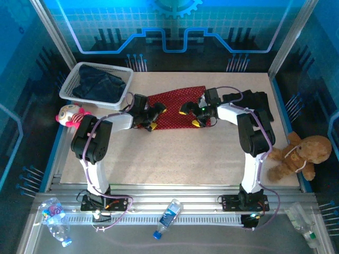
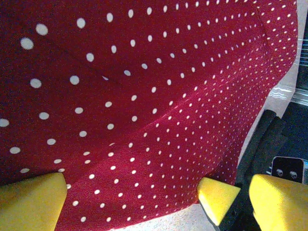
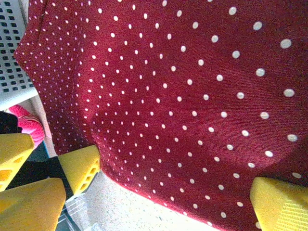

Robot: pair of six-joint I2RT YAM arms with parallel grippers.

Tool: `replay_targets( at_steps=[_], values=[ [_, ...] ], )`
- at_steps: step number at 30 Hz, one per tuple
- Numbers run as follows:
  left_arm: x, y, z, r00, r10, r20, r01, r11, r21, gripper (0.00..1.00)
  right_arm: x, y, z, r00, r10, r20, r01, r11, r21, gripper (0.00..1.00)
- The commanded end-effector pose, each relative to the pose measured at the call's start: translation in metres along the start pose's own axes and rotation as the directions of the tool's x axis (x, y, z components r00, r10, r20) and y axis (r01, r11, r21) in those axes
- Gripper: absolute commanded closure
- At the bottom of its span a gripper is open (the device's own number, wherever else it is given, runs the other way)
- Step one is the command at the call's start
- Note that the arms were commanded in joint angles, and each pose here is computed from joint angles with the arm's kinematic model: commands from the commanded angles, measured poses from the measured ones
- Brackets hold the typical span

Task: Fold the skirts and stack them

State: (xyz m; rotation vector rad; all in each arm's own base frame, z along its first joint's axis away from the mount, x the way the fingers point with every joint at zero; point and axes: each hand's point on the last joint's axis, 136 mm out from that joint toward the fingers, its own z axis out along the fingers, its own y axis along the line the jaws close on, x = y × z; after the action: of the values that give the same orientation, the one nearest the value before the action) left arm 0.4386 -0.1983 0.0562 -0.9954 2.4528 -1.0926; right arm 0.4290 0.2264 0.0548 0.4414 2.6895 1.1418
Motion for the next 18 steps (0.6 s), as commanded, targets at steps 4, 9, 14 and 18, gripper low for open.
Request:
replay_targets(
  at_steps=[4, 9, 14, 18],
  values=[
    [0.000, -0.015, -0.044, 0.988, 0.151, 0.017, -0.151, 0.988, -0.028, 0.01, 0.007, -0.019, -0.004, 0.999, 0.049, 0.001, -0.049, 0.997, 0.057, 0.00],
    [-0.018, -0.004, -0.083, 0.950, 0.299, 0.087, -0.281, 0.944, -0.170, 0.01, 0.008, -0.019, -0.017, 0.999, 0.030, -0.017, -0.028, 0.994, 0.104, 0.00],
    [-0.039, 0.012, -0.113, 0.958, 0.256, 0.126, -0.235, 0.959, -0.161, 0.01, -0.001, -0.009, -0.026, 0.999, 0.035, 0.020, -0.036, 0.997, 0.073, 0.00],
    [-0.048, 0.026, -0.125, 0.952, 0.280, 0.123, -0.251, 0.945, -0.208, 0.01, -0.006, 0.009, -0.041, 0.998, 0.022, 0.067, -0.025, 0.999, 0.041, 0.00]
  ],
)
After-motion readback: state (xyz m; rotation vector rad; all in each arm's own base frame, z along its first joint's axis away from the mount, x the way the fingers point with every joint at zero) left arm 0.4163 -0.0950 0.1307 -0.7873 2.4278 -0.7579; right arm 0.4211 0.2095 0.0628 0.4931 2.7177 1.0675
